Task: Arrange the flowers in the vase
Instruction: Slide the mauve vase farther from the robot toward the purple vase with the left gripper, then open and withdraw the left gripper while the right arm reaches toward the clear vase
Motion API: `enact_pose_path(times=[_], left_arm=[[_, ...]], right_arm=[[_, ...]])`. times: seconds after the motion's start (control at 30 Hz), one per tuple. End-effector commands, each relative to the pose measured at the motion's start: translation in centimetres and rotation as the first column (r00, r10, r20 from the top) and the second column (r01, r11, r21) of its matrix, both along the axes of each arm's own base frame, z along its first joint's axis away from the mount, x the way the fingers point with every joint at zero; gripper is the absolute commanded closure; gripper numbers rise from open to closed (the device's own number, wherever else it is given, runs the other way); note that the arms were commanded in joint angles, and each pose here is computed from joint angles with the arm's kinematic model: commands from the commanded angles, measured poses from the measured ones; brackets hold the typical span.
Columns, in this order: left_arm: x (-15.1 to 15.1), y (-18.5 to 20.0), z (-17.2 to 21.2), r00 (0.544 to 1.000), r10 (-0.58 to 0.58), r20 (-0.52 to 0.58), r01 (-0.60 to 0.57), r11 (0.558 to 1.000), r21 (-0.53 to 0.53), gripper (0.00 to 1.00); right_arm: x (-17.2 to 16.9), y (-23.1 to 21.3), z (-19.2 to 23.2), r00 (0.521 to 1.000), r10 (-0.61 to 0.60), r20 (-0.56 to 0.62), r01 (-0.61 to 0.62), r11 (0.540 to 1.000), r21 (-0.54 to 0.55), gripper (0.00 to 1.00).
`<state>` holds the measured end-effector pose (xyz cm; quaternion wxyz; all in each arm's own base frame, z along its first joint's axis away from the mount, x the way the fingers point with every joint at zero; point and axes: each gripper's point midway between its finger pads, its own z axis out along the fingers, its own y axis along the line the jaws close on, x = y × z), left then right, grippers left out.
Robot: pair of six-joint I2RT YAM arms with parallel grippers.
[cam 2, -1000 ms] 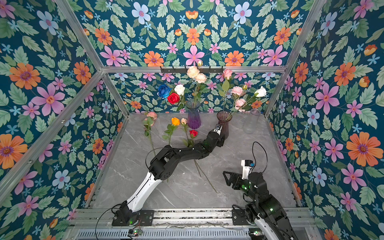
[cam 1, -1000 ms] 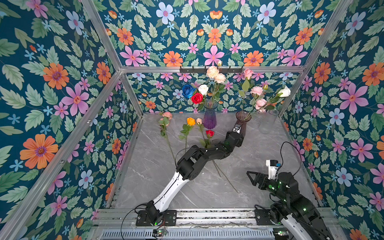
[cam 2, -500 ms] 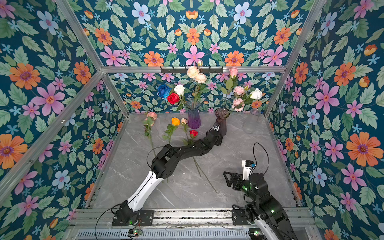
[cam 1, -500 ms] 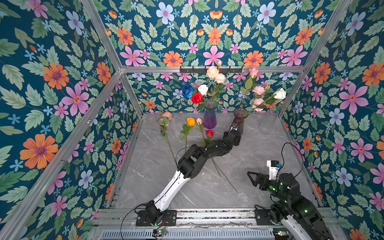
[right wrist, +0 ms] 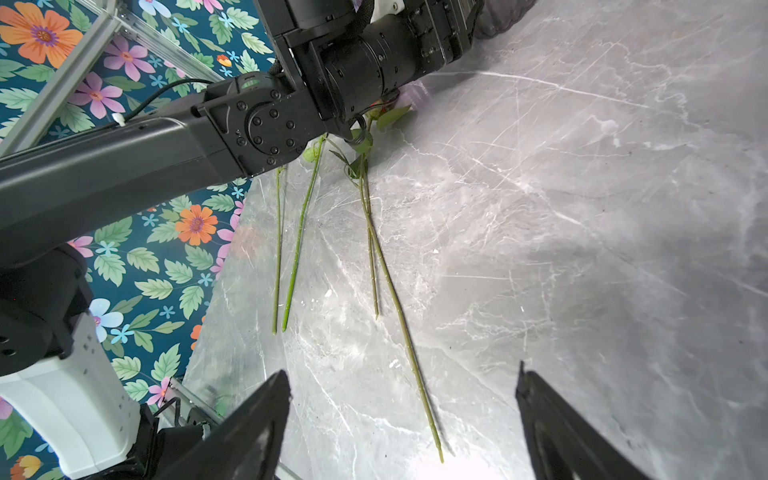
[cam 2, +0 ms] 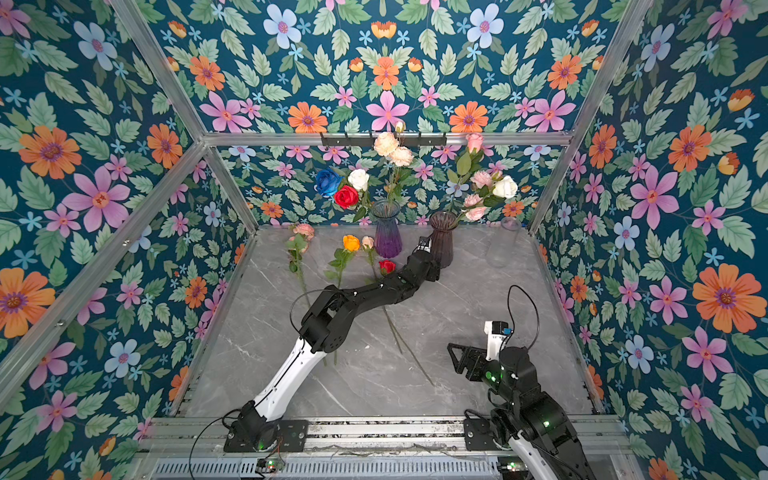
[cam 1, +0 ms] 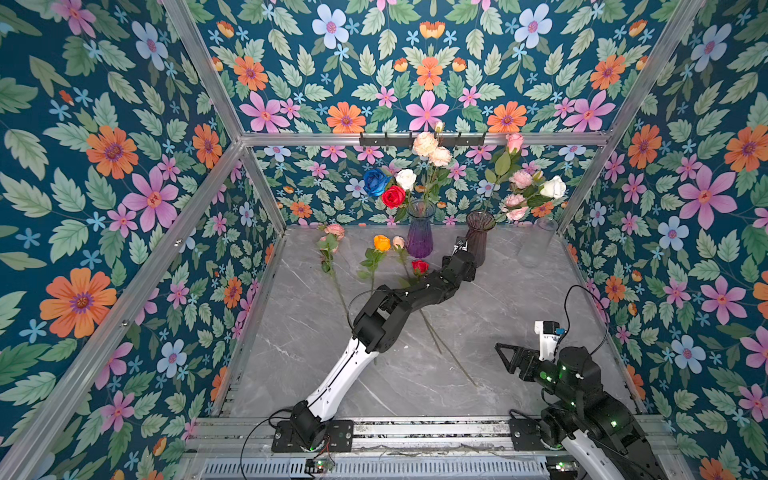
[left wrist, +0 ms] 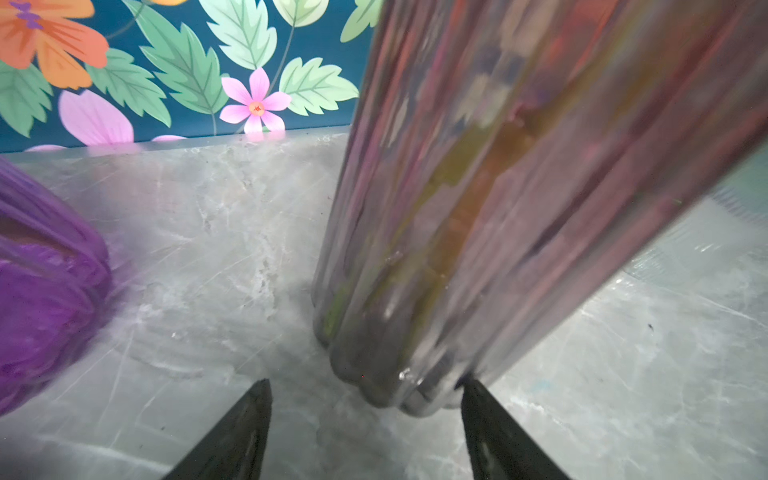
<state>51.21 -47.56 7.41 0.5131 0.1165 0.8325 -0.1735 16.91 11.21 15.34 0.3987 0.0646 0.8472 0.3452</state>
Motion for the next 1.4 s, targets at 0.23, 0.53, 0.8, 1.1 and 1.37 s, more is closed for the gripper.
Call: enact_pose_path(times=[0.23,0.53,0.8,1.1,1.37], left_arm=[[1.5,-1.6,0.0,1.000,-0.021,-0.002,0.021,0.997,-0.074,0.27],[-0.6,0.3,3.2,0.999,-0.021,0.046,0.028,0.989,-0.147,0.29],[-12.0,4.5,11.1,0.974,-0.126,0.187,0.172,0.952,-0.252,0.30],[-25.9,9.2,20.6,0.815,-0.507,0.282,0.580,0.727,-0.368,0.38],[-33.7,18.1,20.9,0.815,-0.573,0.086,0.569,0.763,-0.307,0.35]], right_arm=[[0.4,0.0,1.0,1.000,-0.009,0.017,0.009,1.000,0.003,0.14],[3.4,-0.6,1.0,0.994,-0.079,-0.072,0.070,0.990,-0.119,0.11],[14.9,-9.0,5.2,0.931,-0.278,-0.235,0.335,0.907,0.254,0.15],[27.7,-18.4,11.3,0.834,-0.487,-0.259,0.525,0.845,0.102,0.22],[33.6,-22.2,11.0,0.791,-0.532,-0.303,0.546,0.836,-0.044,0.41]])
